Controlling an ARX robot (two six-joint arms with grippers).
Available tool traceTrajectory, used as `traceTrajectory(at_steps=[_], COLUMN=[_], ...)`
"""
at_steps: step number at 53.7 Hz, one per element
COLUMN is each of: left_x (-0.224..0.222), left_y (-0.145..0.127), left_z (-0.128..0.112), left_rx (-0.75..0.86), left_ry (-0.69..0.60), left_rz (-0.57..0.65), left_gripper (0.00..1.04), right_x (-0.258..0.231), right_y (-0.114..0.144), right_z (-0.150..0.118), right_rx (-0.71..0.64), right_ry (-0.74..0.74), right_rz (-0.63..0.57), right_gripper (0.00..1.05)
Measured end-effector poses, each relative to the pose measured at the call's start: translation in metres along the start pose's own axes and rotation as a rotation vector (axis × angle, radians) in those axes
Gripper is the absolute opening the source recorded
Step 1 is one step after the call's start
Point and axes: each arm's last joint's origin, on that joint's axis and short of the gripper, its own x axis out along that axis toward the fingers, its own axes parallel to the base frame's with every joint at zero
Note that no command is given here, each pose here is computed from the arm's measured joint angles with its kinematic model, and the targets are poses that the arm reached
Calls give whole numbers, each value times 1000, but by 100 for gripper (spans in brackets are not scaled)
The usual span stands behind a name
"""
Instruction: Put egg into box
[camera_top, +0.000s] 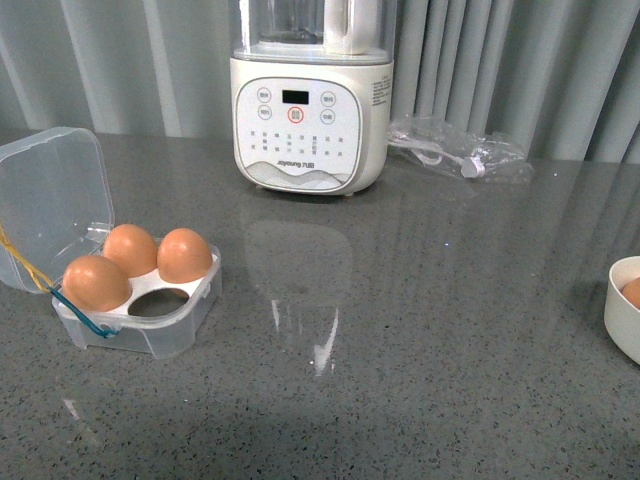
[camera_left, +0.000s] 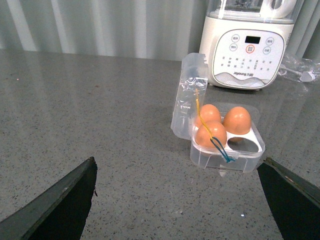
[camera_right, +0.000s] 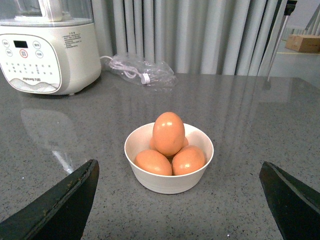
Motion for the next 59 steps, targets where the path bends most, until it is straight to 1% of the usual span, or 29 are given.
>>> traceTrajectory(at_steps=[59], left_x=[0], left_y=[0], left_z=[0], left_rx=[0], left_ry=[0], left_rz=[0], left_gripper=[98], right_x=[0], right_y=[0], right_z=[0], right_rx=[0], right_ry=[0], right_rz=[0], right_gripper=[97])
